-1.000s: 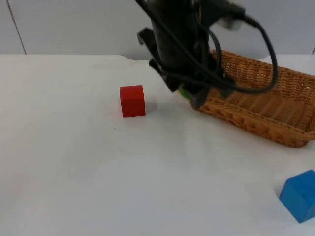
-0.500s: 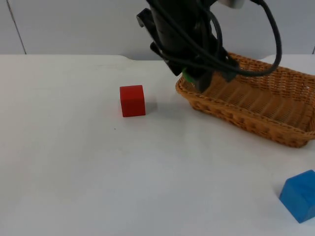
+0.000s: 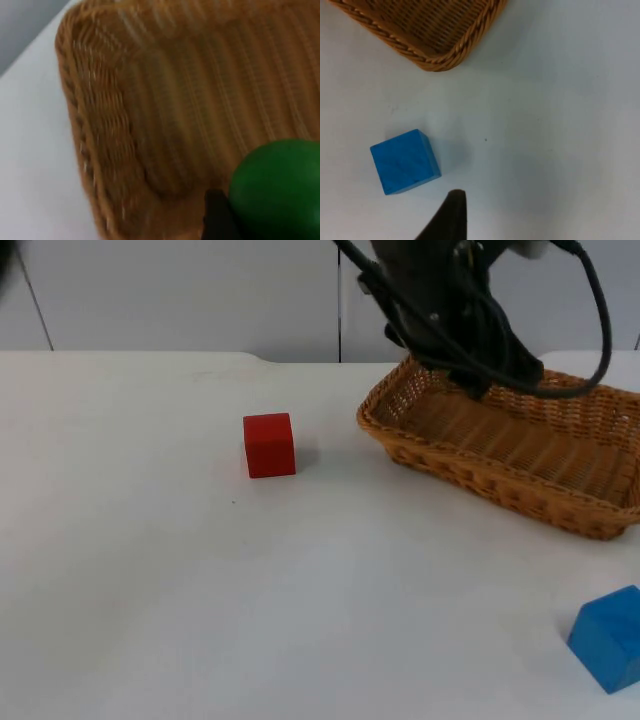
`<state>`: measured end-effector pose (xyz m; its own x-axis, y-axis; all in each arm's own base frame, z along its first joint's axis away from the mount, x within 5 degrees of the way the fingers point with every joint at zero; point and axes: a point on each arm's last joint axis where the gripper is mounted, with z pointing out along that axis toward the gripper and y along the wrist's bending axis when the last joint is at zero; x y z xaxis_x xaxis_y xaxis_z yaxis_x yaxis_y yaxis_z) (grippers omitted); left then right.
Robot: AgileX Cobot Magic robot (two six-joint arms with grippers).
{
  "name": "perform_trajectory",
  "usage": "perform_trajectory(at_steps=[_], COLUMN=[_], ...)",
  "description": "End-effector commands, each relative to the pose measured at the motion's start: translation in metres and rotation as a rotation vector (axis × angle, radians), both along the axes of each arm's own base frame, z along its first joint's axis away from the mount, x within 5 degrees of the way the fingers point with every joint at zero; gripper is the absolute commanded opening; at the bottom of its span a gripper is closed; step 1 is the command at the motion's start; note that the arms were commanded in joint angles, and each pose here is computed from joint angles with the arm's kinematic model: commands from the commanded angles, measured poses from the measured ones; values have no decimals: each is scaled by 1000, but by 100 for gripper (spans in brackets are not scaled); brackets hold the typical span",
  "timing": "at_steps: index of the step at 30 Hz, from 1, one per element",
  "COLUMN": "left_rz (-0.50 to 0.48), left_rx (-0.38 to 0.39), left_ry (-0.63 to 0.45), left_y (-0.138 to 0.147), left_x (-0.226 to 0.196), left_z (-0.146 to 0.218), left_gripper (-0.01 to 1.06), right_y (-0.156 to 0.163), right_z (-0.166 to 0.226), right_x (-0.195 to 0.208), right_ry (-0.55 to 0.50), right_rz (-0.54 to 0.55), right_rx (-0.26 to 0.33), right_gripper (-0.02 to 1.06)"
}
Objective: Place all geometric objects except the red cube into the basket.
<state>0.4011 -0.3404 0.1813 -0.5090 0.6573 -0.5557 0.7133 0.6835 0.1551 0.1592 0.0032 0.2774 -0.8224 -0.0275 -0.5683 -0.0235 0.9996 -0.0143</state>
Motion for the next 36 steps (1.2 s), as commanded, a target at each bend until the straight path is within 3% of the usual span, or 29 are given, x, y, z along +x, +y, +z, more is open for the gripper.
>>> perform_trajectory(at_steps=[1,8,11,12,15,16,17,19,30,36], left_rz=[-8,-11,-16,-21,-21,-21,-19,-16,13,13], left_rx=[-10,-23,-26,-28,-37,-37,-37,-21,51,47], left_ry=[-25,-45,-39,-35,-33,-33,-25,-8,128,238], left_y=[-9,-24,-25,-25,-26,-26,-26,-24,-11,-3], left_x=[10,27,27,27,27,27,26,24,7,-11], left_z=[-9,-35,-40,-41,-41,-41,-41,-40,6,40], left_gripper=[0,0,9,16,56,56,81,105,105,105], right_y=[-1,0,0,0,0,0,0,0,-1,-1], right_z=[2,2,2,2,2,2,2,2,3,3], right_x=[1,1,1,1,1,1,1,1,2,2], right_ry=[-22,-21,-21,-21,-21,-21,-21,-21,-31,-31], right_rz=[-7,-8,-8,-8,-8,-8,-8,-8,-7,-7], right_rx=[4,9,9,9,9,9,9,9,7,7], right_gripper=[105,105,105,105,105,105,105,105,105,105])
